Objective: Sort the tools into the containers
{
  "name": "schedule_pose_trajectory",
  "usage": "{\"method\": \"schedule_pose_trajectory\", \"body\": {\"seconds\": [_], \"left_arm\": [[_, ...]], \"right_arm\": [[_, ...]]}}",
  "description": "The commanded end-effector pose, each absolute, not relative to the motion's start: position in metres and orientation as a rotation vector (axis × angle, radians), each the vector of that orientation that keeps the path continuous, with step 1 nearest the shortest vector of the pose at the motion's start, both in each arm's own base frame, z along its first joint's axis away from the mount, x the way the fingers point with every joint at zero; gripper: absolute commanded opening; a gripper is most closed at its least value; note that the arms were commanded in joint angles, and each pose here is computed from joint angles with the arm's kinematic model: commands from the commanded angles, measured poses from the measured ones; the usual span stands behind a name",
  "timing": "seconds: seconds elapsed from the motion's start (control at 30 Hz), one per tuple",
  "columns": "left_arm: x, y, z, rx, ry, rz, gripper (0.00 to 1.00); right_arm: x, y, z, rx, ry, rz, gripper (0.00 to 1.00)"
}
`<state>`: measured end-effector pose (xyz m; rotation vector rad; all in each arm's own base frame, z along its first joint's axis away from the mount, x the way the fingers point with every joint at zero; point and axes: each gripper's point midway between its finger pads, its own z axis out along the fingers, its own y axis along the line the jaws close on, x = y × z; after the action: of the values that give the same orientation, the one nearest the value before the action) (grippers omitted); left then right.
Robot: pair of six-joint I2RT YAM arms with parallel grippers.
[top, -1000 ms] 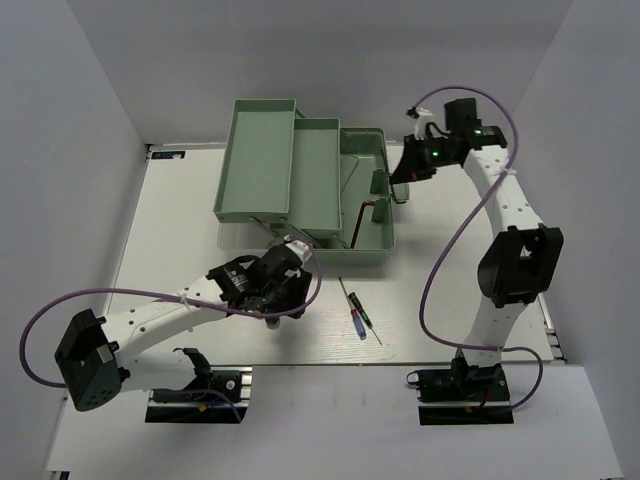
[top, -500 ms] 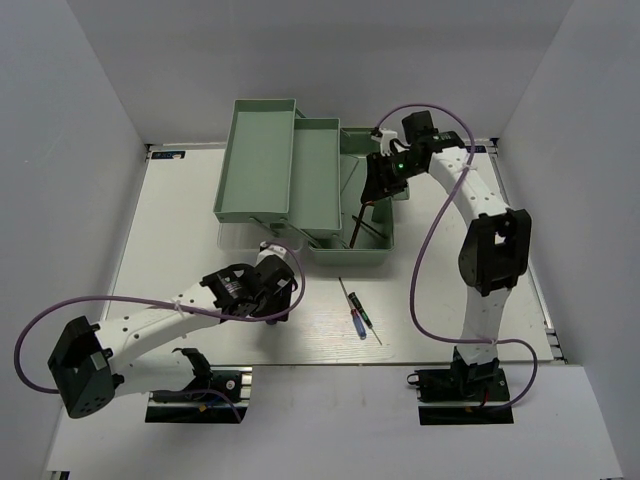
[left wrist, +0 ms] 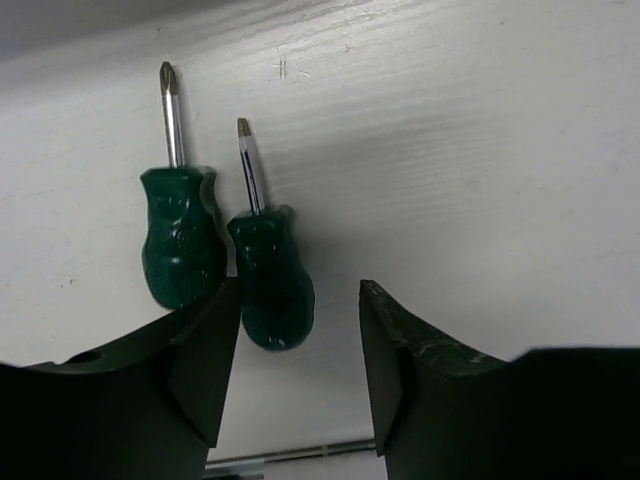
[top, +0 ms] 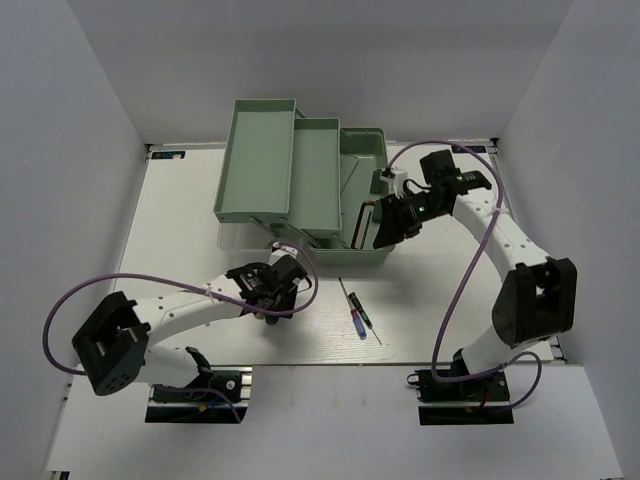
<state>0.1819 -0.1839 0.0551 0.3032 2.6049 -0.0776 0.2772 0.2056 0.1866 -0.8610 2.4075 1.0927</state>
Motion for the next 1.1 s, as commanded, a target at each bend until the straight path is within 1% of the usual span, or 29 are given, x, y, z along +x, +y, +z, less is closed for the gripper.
{"method": "schedule_pose_trajectory", "body": {"seconds": [0.0, 0.07, 0.17, 0.23, 0.27, 0.3, 0.5, 0.53, 0.63, 0.67, 0.73, 0.77, 0.83, 0.87, 0.93, 0.97, 1.03, 1.07], "left_arm": [[0.195, -0.182, 0.047, 0.297, 2.559, -0.035, 0.6], [0.196, -0.18, 0.038, 0.307, 2.58, 0.0, 0.6], [0.196, -0.174, 0.028, 0.315, 2.596, 0.062, 0.58], [0.198, -0.176, 0.027, 0.311, 2.588, 0.051, 0.54], [0.198, -0.176, 0.027, 0.311, 2.588, 0.051, 0.52], [0.197, -0.179, 0.025, 0.314, 2.594, 0.038, 0.45], [0.192, -0.188, 0.02, 0.341, 2.619, -0.026, 0.3], [0.191, -0.189, 0.02, 0.353, 2.617, -0.029, 0.22], [0.196, -0.222, 0.051, 0.435, 2.556, -0.206, 0.09], [0.194, -0.248, 0.085, 0.531, 2.475, -0.382, 0.08], [0.198, -0.27, 0.128, 0.569, 2.36, -0.535, 0.06], [0.203, -0.283, 0.165, 0.577, 2.279, -0.616, 0.02], [0.205, -0.287, 0.199, 0.614, 2.222, -0.636, 0.0], [0.212, -0.295, 0.237, 0.607, 2.145, -0.674, 0.0], [0.218, -0.299, 0.254, 0.641, 2.122, -0.645, 0.0], [0.228, -0.301, 0.277, 0.62, 2.073, -0.658, 0.0], [0.246, -0.3, 0.3, 0.564, 2.013, -0.599, 0.0], [0.259, -0.3, 0.297, 0.543, 2.012, -0.548, 0.0]], "right_arm": [[0.265, 0.204, 0.184, -0.929, 2.349, 1.114, 0.46], [0.257, 0.205, 0.183, -0.954, 2.344, 1.109, 0.46], [0.254, 0.2, 0.183, -0.951, 2.334, 1.087, 0.46], [0.253, 0.2, 0.179, -0.947, 2.342, 1.09, 0.46], [0.252, 0.198, 0.178, -0.94, 2.351, 1.09, 0.46], [0.251, 0.198, 0.178, -0.934, 2.354, 1.093, 0.46], [0.251, 0.2, 0.179, -0.923, 2.354, 1.103, 0.46], [0.251, 0.2, 0.178, -0.921, 2.355, 1.103, 0.46], [0.252, 0.199, 0.186, -0.946, 2.328, 1.099, 0.48], [0.247, 0.198, 0.189, -0.957, 2.332, 1.113, 0.5], [0.245, 0.196, 0.196, -1.019, 2.281, 1.098, 0.54], [0.24, 0.193, 0.198, -1.031, 2.285, 1.104, 0.55], [0.235, 0.19, 0.203, -1.093, 2.218, 1.098, 0.55], [0.232, 0.189, 0.203, -1.117, 2.201, 1.095, 0.54], [0.226, 0.188, 0.202, -1.123, 2.184, 1.104, 0.52], [0.225, 0.187, 0.202, -1.127, 2.177, 1.1, 0.52], [0.22, 0.186, 0.2, -1.126, 2.182, 1.114, 0.52], [0.218, 0.185, 0.2, -1.123, 2.185, 1.117, 0.52]]}}
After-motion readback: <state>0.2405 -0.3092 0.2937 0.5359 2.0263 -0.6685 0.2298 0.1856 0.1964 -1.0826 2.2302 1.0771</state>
